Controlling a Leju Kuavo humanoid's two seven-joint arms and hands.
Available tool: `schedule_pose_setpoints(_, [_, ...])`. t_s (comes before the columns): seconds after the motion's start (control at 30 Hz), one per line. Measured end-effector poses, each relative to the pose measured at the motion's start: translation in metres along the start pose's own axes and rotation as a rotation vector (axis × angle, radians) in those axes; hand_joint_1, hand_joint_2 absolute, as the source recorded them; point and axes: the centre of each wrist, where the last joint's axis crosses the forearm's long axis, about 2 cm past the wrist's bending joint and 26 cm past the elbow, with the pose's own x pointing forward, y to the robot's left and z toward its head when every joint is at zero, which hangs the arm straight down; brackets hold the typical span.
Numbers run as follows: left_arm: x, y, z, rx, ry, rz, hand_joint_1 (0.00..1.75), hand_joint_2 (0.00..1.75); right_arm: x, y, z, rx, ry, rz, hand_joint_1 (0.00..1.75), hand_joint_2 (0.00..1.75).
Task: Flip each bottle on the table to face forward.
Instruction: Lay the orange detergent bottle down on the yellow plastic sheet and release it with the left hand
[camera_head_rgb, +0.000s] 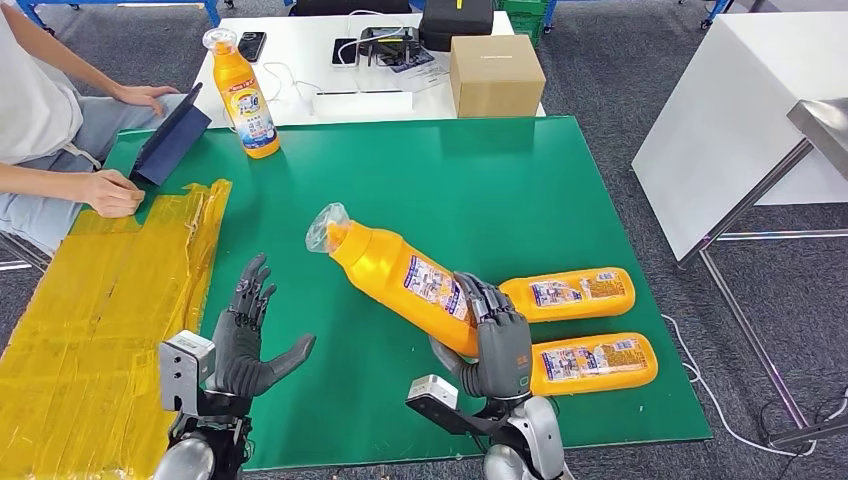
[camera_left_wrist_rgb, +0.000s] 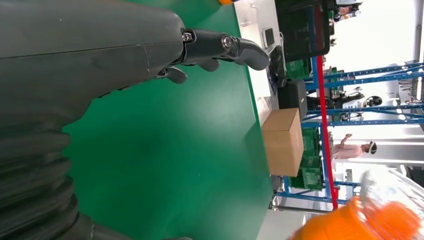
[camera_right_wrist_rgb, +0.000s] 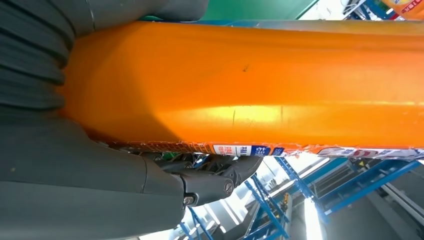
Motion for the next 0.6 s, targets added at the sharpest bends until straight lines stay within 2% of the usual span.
schedule_pose_setpoints(0.6, [-0.0009, -0.0010, 0.0000, -0.017, 0.010, 0.039, 0.00, 1.75, 0.0025, -0.0017, -0.0031, -0.038, -0.056, -0.036, 1.75, 1.75])
